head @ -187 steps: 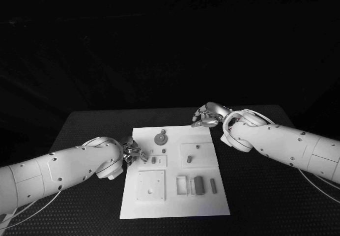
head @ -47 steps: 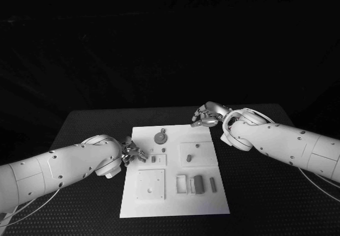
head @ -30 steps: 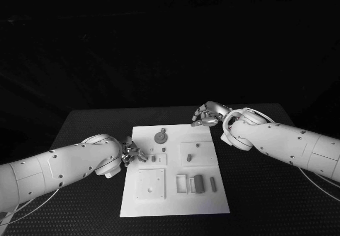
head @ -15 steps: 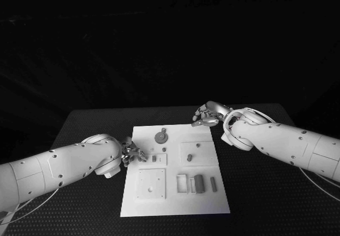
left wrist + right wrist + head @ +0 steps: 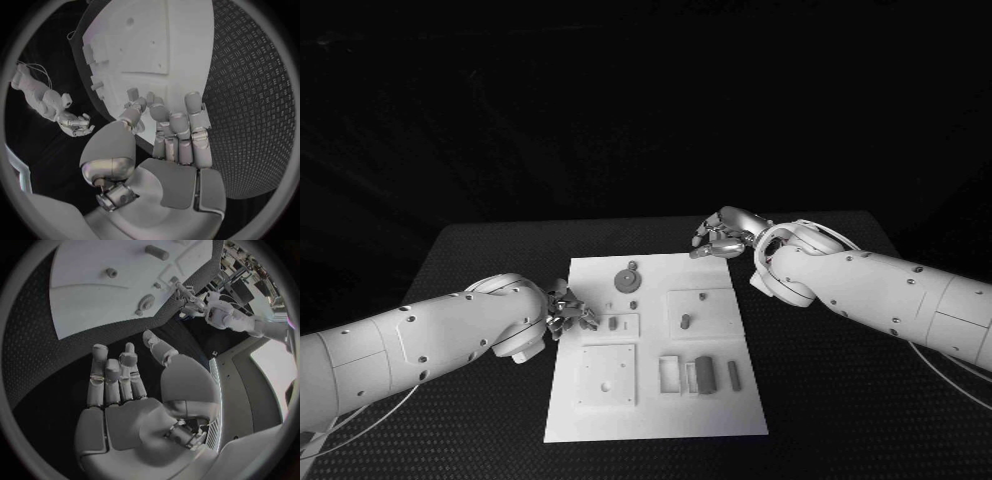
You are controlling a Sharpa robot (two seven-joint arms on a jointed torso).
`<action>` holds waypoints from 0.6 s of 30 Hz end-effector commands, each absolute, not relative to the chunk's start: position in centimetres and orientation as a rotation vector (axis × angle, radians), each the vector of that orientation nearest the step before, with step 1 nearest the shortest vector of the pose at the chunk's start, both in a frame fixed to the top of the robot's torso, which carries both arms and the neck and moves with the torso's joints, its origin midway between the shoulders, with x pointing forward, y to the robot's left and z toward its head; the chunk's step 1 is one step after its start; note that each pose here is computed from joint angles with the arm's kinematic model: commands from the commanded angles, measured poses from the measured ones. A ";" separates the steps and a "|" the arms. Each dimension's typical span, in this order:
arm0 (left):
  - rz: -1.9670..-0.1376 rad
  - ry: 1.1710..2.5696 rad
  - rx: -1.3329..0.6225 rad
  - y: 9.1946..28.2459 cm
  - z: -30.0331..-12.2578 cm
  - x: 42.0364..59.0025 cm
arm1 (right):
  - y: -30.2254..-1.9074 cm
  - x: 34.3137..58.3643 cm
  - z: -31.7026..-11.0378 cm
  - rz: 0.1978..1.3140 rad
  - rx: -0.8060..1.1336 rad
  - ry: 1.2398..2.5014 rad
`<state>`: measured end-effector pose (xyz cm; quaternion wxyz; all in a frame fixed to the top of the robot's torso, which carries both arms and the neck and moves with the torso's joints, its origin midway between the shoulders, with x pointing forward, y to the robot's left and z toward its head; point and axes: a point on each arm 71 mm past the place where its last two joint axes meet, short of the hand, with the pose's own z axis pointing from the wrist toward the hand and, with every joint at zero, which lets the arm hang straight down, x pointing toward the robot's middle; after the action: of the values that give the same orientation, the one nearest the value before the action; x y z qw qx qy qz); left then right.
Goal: Assemble the parts on the task board
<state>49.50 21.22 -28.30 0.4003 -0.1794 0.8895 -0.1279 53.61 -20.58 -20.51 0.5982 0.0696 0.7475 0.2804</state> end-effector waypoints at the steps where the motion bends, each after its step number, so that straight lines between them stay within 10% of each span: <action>1: -0.346 2.244 -0.465 21.0 -28.2 49.5 | -20.5 53.6 -20.5 0.658 0.150 1.740; 18: -0.374 2.240 -0.493 20.7 -28.2 49.5 | -20.5 53.6 -20.5 0.658 0.149 1.742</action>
<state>49.47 20.96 -28.27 0.3975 -0.1906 0.8870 -0.1372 53.62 -20.59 -20.51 0.5980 0.0696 0.7477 0.2802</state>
